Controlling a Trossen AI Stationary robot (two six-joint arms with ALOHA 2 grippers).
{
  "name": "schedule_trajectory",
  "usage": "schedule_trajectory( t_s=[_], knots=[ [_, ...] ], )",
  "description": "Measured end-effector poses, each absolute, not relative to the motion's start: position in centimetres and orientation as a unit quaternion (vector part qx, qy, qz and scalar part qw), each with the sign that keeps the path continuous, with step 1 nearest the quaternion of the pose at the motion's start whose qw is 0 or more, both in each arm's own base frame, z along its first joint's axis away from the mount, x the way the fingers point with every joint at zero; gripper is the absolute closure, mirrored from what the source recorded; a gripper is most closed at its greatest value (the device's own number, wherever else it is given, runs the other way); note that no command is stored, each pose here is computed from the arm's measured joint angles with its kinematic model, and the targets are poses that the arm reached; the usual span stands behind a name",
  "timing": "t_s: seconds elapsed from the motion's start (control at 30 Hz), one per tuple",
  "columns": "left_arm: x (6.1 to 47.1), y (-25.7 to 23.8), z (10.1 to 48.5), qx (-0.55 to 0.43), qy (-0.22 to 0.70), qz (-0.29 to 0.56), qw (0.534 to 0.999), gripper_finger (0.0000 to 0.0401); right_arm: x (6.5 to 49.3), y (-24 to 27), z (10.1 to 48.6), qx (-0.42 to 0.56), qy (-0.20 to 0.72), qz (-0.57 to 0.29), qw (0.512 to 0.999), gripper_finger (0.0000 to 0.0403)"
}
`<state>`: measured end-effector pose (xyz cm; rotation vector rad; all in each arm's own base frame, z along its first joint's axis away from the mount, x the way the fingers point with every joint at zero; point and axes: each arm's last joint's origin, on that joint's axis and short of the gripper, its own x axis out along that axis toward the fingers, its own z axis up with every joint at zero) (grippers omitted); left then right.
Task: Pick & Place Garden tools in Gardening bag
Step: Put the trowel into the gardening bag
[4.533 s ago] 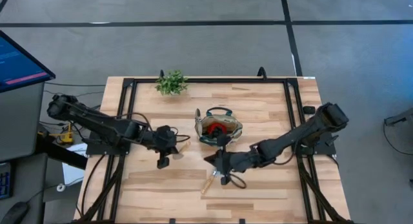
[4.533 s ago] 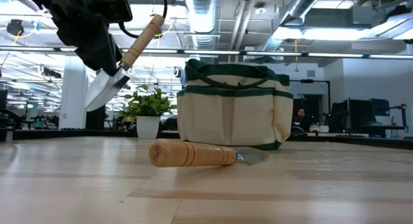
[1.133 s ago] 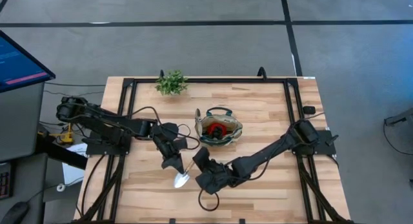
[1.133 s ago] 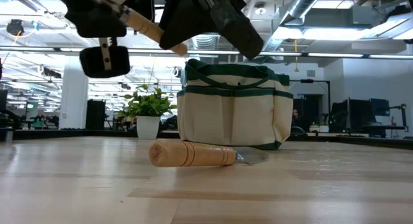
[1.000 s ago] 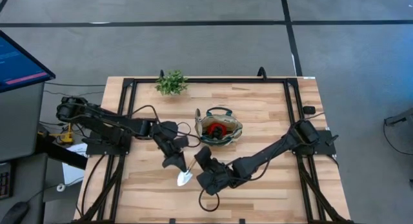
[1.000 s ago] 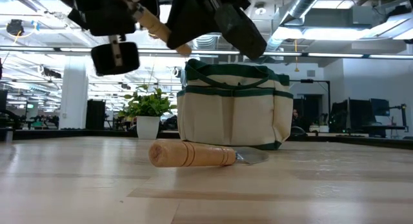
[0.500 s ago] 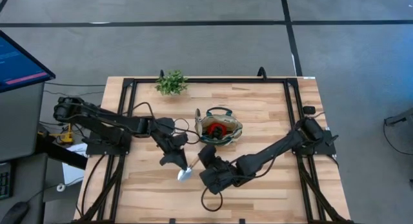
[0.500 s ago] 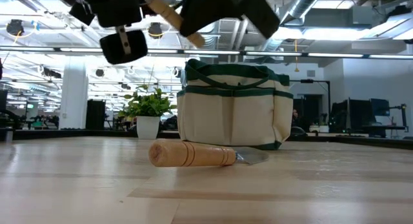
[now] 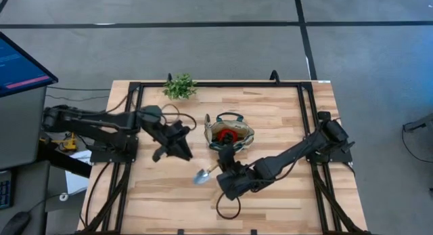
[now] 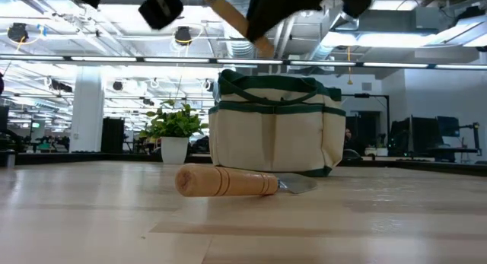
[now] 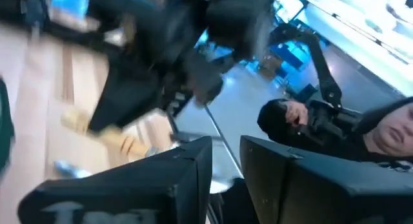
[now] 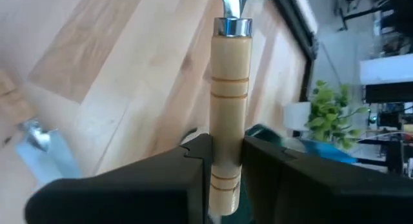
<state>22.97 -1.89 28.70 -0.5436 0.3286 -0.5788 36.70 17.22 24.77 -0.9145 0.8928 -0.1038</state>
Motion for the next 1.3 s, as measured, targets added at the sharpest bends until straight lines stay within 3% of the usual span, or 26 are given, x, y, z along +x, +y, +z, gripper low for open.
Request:
schedule_trajectory(
  t_s=[0.27, 0.63, 0.97, 1.17, 1.3],
  knots=[
    [21.6, -1.7, 30.1, -0.133, 0.089, -0.286, 0.945, 0.0331, 35.9, 17.5, 25.2, -0.370, 0.428, -0.022, 0.824, 0.0352],
    [21.8, -2.6, 27.4, 0.006, 0.094, -0.222, 0.971, 0.0331, 32.5, 15.5, 28.8, -0.272, 0.386, -0.022, 0.881, 0.0352],
    [22.8, -3.9, 27.1, 0.112, 0.051, -0.161, 0.979, 0.0331, 27.4, 10.7, 26.1, -0.151, 0.244, 0.035, 0.957, 0.0352],
    [25.1, -4.1, 26.8, 0.126, -0.016, -0.138, 0.982, 0.0331, 24.6, 7.4, 23.1, -0.108, 0.194, 0.062, 0.973, 0.0352],
    [26.8, -3.8, 25.4, 0.127, -0.013, -0.089, 0.988, 0.0323, 23.9, 6.4, 21.8, -0.079, 0.184, 0.084, 0.976, 0.0352]
  ],
)
